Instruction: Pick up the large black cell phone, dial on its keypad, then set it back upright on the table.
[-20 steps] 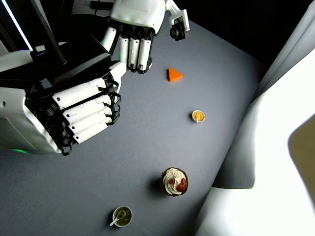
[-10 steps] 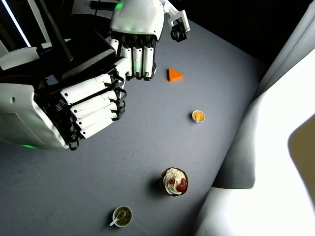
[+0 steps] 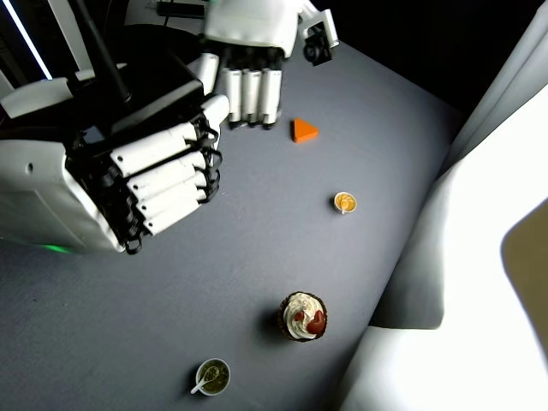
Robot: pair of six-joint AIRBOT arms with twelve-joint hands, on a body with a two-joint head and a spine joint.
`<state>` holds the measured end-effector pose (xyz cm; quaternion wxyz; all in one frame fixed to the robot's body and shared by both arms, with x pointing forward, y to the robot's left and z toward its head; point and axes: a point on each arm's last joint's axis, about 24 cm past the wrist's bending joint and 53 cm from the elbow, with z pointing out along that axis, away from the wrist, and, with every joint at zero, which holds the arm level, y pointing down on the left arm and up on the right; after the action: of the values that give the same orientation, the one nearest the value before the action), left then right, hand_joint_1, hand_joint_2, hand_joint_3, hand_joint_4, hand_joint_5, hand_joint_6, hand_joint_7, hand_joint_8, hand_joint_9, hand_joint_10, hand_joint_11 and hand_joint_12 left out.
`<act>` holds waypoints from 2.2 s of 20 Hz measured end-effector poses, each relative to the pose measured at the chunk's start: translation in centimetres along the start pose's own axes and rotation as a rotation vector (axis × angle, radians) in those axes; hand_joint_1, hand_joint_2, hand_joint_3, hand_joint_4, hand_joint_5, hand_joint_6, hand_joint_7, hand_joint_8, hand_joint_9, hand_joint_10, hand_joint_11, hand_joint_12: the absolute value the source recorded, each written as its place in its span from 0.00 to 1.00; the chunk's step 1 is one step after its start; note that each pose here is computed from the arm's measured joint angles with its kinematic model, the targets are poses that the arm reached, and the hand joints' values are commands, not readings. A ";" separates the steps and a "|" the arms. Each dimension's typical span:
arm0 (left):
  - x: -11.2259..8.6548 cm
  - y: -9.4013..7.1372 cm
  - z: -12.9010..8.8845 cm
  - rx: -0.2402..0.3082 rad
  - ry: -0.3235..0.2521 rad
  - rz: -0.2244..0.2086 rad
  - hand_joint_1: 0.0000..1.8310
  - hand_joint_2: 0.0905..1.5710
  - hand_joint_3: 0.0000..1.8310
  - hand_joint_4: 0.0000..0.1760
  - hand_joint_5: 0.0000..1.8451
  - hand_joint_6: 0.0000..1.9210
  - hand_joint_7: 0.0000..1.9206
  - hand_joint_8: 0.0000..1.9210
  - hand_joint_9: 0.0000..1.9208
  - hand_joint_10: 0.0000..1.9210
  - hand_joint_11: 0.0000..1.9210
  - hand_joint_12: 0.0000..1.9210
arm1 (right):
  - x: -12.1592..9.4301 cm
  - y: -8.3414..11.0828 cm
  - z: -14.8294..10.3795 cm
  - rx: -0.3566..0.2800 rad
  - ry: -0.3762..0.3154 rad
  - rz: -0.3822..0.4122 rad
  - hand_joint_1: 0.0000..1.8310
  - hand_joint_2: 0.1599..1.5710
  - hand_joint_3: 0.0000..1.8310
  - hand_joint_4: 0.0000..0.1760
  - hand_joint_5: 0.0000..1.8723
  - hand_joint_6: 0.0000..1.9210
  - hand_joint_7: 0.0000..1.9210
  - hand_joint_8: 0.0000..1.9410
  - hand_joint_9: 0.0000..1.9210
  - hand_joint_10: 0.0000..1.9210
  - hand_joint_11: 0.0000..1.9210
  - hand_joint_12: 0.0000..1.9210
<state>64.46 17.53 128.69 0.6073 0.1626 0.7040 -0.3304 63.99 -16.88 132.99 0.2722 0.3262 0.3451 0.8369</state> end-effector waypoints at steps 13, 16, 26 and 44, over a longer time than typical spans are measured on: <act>1.0 -1.9 1.1 0.052 0.023 -0.024 0.73 0.75 0.00 0.00 0.03 0.00 0.40 0.73 0.45 1.00 0.40 1.00 | -0.8 0.5 0.2 -0.009 -0.007 -0.023 0.75 0.70 0.00 0.00 0.47 0.47 0.46 0.61 0.48 0.68 0.54 0.61; 1.9 -4.5 2.0 0.100 0.039 -0.030 0.72 0.76 0.01 0.00 0.02 0.00 0.38 0.76 0.46 1.00 0.41 1.00 | -0.9 0.5 0.2 -0.010 -0.007 -0.024 0.75 0.69 0.00 0.00 0.48 0.46 0.46 0.60 0.49 0.68 0.54 0.60; 0.4 -5.4 2.0 0.147 0.012 -0.083 0.73 0.76 0.00 0.00 0.03 0.00 0.39 0.76 0.47 1.00 0.42 1.00 | -1.2 0.7 0.2 -0.014 -0.014 -0.028 0.75 0.69 0.00 0.00 0.50 0.42 0.45 0.61 0.48 0.69 0.53 0.61; -8.7 -6.4 -7.9 0.679 -0.069 -0.976 0.25 0.78 0.00 0.15 0.17 0.00 0.35 0.00 0.34 0.07 0.09 0.57 | -4.3 0.0 -0.7 -0.057 -0.070 -0.065 0.80 0.68 0.00 0.00 0.50 0.39 0.45 0.60 0.47 0.62 0.45 0.78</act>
<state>56.34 19.64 139.09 0.3218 -0.0053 0.5321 -0.7831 66.21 -20.05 131.07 0.3204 0.3360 0.3217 0.8252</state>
